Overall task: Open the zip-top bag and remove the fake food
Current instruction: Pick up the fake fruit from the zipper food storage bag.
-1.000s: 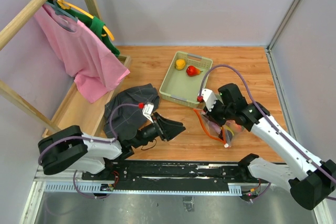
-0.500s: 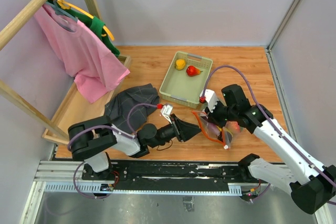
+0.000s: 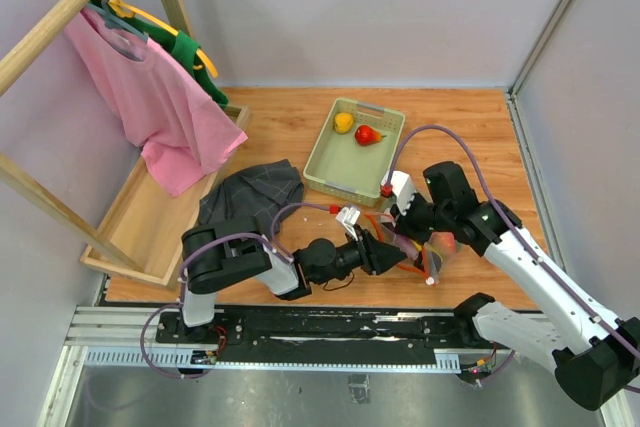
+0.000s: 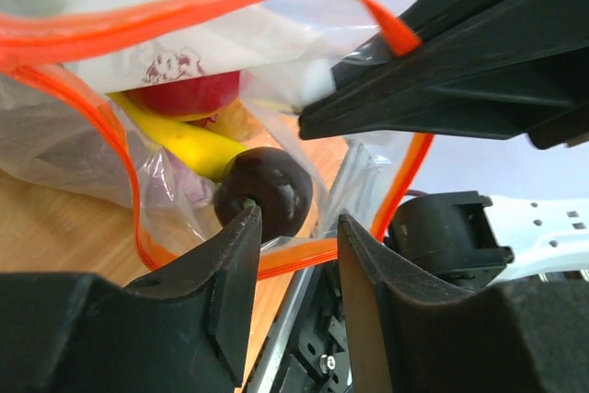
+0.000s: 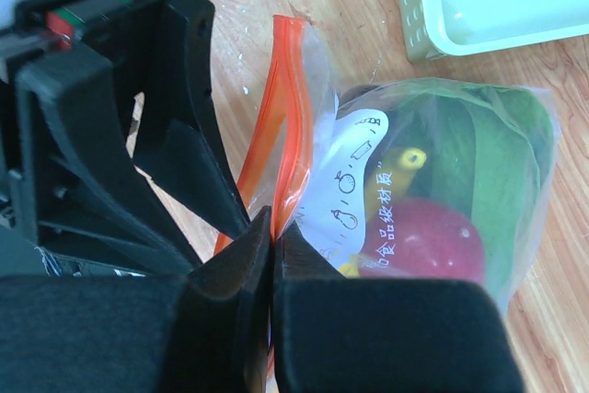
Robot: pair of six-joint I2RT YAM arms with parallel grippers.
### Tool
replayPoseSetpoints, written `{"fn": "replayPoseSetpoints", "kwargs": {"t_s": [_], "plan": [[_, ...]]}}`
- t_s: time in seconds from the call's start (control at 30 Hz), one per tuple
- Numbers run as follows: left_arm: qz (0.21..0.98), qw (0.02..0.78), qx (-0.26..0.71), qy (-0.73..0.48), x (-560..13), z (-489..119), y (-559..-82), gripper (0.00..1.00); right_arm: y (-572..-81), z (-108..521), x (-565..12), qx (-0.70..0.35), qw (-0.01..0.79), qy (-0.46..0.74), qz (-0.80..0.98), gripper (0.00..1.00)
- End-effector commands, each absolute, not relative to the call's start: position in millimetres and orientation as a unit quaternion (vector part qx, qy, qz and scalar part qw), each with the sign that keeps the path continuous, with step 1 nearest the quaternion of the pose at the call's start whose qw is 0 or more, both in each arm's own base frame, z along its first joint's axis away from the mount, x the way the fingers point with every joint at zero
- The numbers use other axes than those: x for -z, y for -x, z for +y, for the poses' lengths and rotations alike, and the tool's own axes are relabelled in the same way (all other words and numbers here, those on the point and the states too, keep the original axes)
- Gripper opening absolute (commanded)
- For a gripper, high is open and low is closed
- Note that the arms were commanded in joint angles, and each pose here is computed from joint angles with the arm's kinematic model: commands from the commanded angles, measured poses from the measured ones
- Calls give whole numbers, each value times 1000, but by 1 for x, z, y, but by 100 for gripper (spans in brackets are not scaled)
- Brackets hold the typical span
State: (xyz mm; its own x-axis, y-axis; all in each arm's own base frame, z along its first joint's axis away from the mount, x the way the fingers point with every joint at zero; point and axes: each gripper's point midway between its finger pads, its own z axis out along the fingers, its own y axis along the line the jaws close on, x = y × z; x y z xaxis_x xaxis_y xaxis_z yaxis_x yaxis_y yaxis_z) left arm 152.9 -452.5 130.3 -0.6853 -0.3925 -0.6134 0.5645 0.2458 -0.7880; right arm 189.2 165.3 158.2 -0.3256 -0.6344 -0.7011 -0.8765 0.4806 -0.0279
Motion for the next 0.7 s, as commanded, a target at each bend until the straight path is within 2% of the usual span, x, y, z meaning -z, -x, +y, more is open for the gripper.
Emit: {"fn": "replayPoseSetpoints", "kwargs": {"t_s": [0.0,0.4,0.5,0.67], "plan": [[690,391,607,-58,-126,-463,-153,44,-187,166,-160,-193,340,485,782,1],[712,372,590,-83,-98,-482,-147,47,-175,164,-157,-208,331,516,762,7],[717,373,583,-83,-93,-483,-149,48,-174,164,-158,-210,328,520,760,11],[719,372,581,-86,-90,-485,-149,50,-166,161,-163,-216,316,542,749,44]]}}
